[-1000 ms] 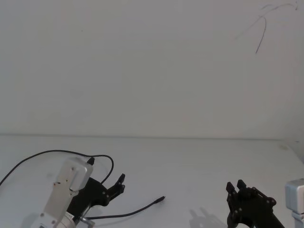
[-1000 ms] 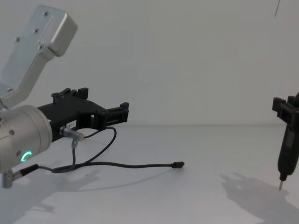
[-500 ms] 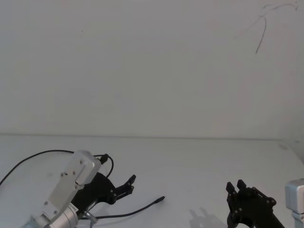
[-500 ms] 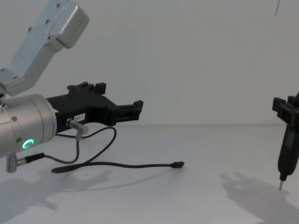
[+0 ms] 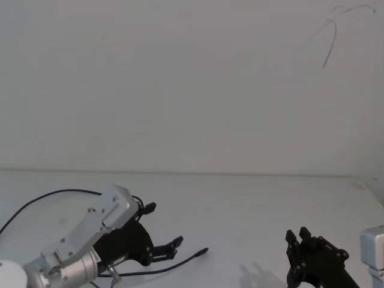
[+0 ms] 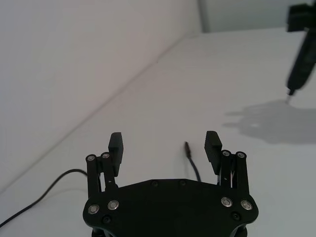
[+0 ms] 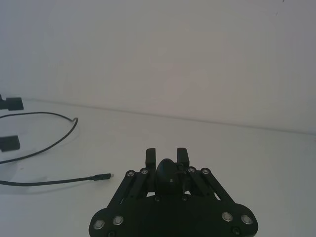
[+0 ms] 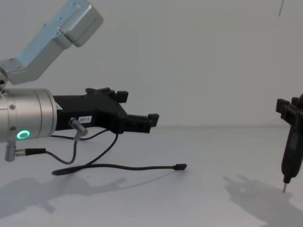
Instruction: Pick up the data cable with the one hand.
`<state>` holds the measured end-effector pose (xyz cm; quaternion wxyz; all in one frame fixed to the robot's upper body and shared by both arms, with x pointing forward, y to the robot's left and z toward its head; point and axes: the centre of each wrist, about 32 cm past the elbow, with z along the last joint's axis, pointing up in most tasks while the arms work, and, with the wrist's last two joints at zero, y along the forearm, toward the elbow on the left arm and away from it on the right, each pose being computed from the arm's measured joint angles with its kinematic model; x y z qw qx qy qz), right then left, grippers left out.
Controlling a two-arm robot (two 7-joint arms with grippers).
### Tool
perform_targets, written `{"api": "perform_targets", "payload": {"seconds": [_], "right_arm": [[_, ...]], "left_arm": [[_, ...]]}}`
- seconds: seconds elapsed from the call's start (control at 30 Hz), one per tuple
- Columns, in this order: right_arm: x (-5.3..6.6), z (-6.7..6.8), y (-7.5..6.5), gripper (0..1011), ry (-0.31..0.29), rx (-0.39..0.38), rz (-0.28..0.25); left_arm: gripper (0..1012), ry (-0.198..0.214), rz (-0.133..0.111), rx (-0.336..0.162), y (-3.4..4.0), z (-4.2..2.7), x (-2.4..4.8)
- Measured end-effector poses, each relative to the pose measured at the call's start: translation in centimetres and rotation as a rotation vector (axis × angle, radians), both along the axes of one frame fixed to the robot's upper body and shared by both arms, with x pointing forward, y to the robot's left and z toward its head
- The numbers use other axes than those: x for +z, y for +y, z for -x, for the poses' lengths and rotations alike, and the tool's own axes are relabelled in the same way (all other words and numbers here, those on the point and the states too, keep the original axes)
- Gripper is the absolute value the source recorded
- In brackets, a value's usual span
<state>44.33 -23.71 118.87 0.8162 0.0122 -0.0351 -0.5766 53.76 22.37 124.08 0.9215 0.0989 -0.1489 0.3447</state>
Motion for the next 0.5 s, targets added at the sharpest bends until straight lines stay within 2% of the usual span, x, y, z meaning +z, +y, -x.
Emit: {"api": "perform_targets", "payload": {"seconds": [0.17, 0.2, 0.27, 0.3, 0.5], "right_arm": [[0.0, 0.0, 0.0, 251, 0.0, 0.0, 0.0], [0.0, 0.0, 0.0, 251, 0.0, 0.0, 0.0], [0.0, 0.0, 0.0, 251, 0.0, 0.0, 0.0], [0.0, 0.0, 0.0, 251, 0.0, 0.0, 0.0], [0.0, 0.0, 0.0, 251, 0.0, 0.0, 0.0]], "left_arm": [[1001, 0.044, -0.051, -0.071, 0.64, -0.92, 0.54], [1001, 0.059, -0.069, -0.093, 0.85, -1.26, 0.74], [1001, 0.079, -0.086, -0.118, 1.06, -1.56, 0.88], [1001, 0.097, -0.103, -0.137, 1.27, -1.84, 1.04], [1001, 0.161, -0.156, -0.195, 1.95, -2.75, 1.38]]}}
